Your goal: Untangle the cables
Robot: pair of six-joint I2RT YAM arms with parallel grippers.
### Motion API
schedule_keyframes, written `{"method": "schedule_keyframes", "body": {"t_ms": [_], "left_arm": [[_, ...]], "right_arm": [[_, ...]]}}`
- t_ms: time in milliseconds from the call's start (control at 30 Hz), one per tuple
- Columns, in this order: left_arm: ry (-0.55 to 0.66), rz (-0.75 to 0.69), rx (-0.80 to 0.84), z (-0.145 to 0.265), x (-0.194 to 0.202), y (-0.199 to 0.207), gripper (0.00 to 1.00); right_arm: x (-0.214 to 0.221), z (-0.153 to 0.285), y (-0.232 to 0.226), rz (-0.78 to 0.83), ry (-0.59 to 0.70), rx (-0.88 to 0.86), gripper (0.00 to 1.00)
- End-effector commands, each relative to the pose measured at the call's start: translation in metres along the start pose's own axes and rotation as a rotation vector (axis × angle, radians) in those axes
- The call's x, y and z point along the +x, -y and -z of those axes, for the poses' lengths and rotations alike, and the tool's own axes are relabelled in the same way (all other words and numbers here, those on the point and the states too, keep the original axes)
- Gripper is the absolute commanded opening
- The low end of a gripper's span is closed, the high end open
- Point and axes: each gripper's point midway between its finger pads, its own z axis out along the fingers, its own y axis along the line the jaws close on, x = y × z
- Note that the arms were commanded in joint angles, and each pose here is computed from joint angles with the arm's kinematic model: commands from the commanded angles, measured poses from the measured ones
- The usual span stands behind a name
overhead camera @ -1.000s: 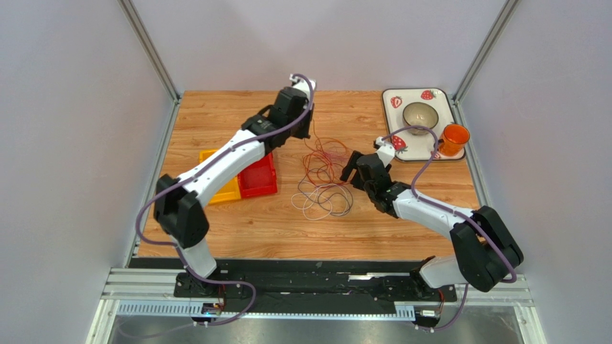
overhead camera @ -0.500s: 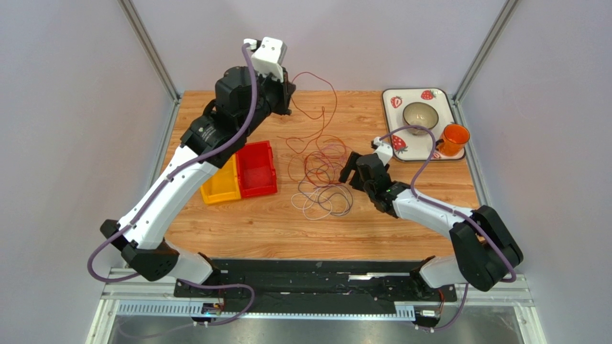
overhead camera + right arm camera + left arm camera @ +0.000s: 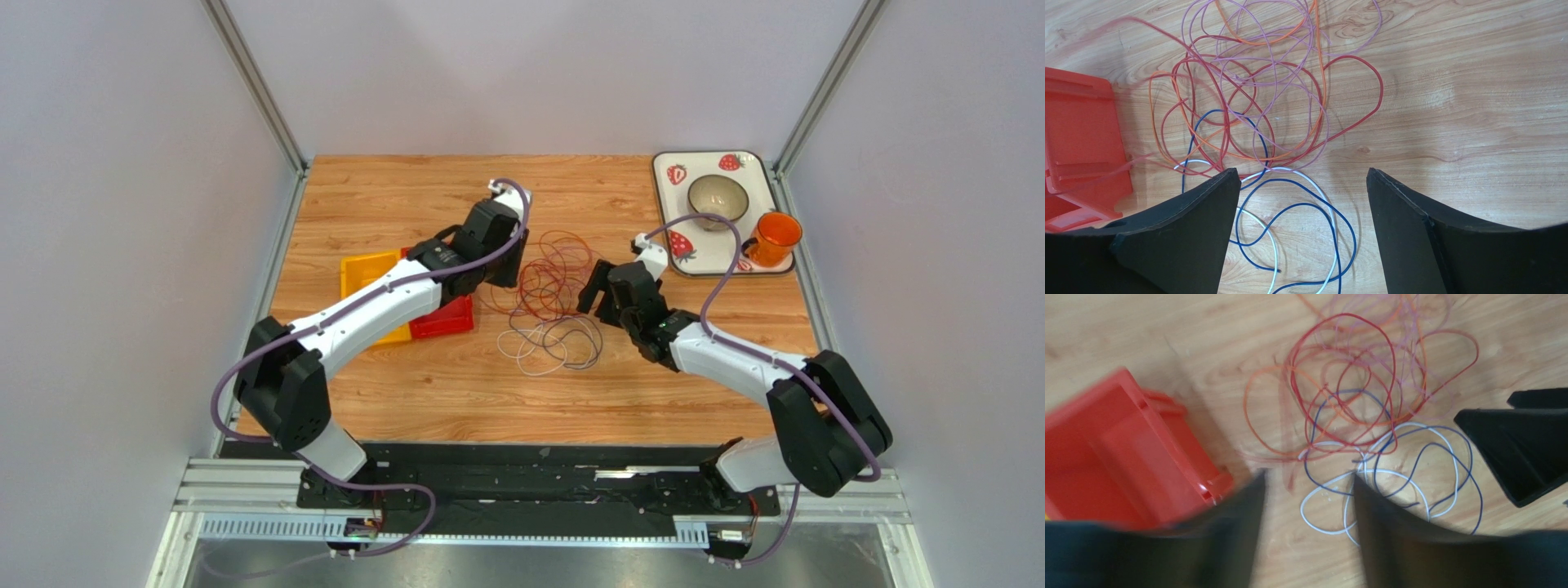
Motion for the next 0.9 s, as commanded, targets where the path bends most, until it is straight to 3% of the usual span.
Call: {"method": "schedule_keyframes", "body": {"t_ms": [0,67,433,867], "left_arm": [[0.002,0.061,0.017,0.002,0.006,0.005,0.88],[-0.009,0.057,0.023,0.003,0.015,0.004,0.94],[-0.084,-0.024,0.006,-0.028,0.044,0.029,0.91],[-0.135,-0.036,-0.292,-0.063,0.064,-0.01,0.88]], "right_arm": [[-0.018,-0.002,-0.015,-0.004,0.042,-0.036,0.8],[-0.018,-0.002,-0.014,-0.003,0.041,-0.033,0.8],[-0.017,-0.003,-0.015,-0.004,0.037,-0.032,0.79],[-0.016,-0.004,-0.015,0.001,0.03,-0.028,0.79]]}}
